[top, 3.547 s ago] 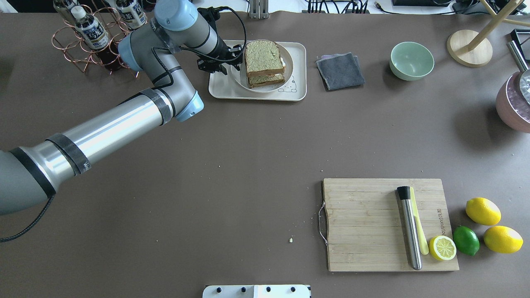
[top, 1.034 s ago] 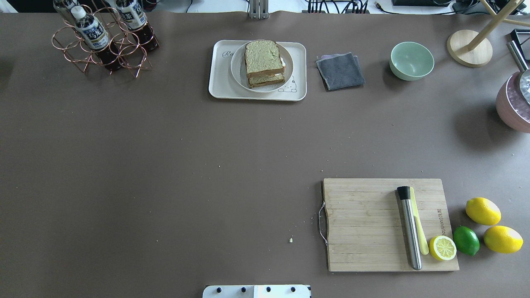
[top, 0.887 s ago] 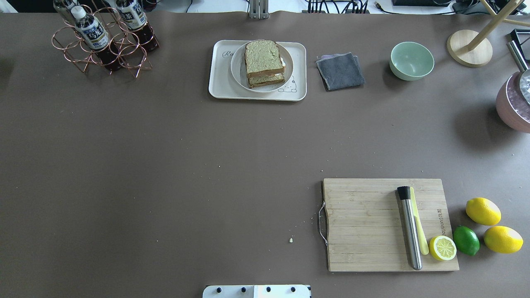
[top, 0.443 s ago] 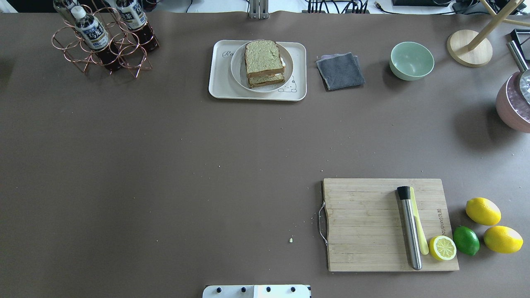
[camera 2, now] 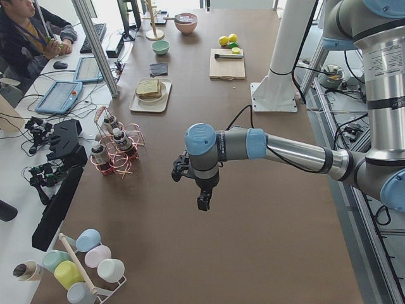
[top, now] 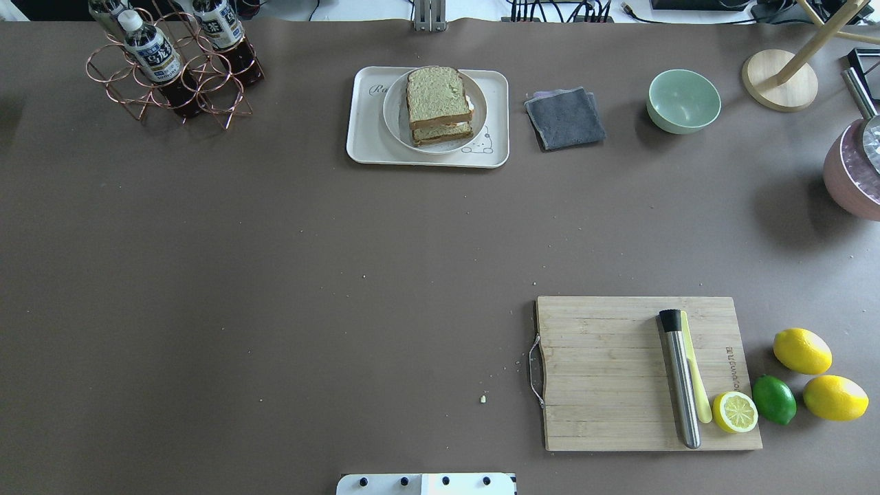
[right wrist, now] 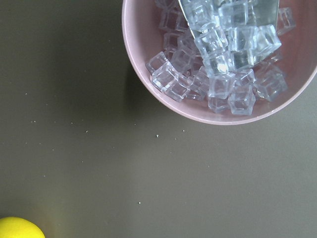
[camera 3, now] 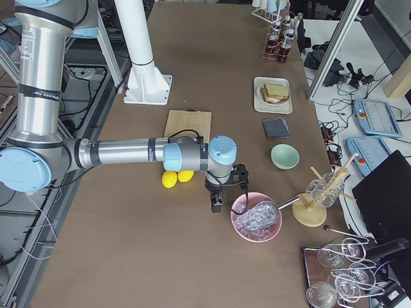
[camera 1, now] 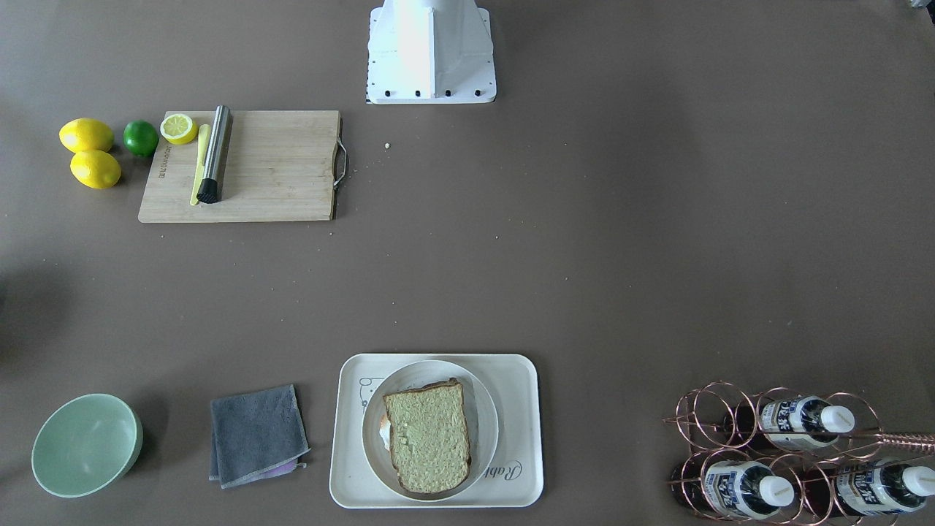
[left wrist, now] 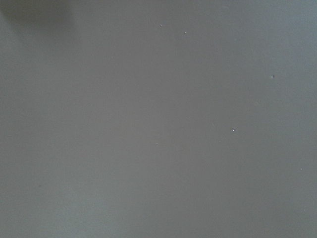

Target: Make sandwich and place on tray

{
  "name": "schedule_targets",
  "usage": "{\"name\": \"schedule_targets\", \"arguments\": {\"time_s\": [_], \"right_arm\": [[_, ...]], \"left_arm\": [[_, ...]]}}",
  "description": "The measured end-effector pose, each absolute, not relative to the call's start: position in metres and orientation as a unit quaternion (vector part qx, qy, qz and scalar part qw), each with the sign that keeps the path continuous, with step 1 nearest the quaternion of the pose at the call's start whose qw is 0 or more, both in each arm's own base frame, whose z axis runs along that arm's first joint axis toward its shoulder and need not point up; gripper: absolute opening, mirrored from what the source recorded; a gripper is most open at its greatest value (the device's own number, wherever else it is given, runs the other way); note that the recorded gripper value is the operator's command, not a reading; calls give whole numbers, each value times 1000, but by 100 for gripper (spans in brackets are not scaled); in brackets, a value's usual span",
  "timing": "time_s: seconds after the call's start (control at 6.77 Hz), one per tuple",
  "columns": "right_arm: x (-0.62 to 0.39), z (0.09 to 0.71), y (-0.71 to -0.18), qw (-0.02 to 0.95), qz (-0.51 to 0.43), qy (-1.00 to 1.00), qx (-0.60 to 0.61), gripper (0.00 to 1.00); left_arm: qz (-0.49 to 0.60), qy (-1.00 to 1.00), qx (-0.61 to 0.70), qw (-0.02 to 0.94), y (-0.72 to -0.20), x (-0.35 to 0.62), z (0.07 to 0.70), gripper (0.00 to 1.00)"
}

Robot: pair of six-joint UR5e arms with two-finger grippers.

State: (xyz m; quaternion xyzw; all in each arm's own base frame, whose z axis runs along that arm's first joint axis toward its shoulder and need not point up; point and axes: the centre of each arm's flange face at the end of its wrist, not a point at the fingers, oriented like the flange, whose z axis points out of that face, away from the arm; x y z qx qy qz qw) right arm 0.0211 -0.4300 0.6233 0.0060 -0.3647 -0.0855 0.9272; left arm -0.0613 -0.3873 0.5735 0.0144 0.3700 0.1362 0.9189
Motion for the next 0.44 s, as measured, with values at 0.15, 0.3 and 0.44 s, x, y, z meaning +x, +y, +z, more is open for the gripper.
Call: {"name": "schedule_targets", "arguments": {"time_s": [0.15, 0.3, 0.44], "right_arm": [[22, 627, -428, 927, -83, -365, 3, 100], [23, 629, -426, 927, -82, -366, 1, 100], [23, 629, -425, 927, -82, -366, 0, 100]], "left_arm": [[137, 370, 16, 919, -388, -61, 573, 98], [137, 370, 17, 919, -388, -61, 572, 98], [136, 369, 18, 919, -389, -62, 571, 98]]}}
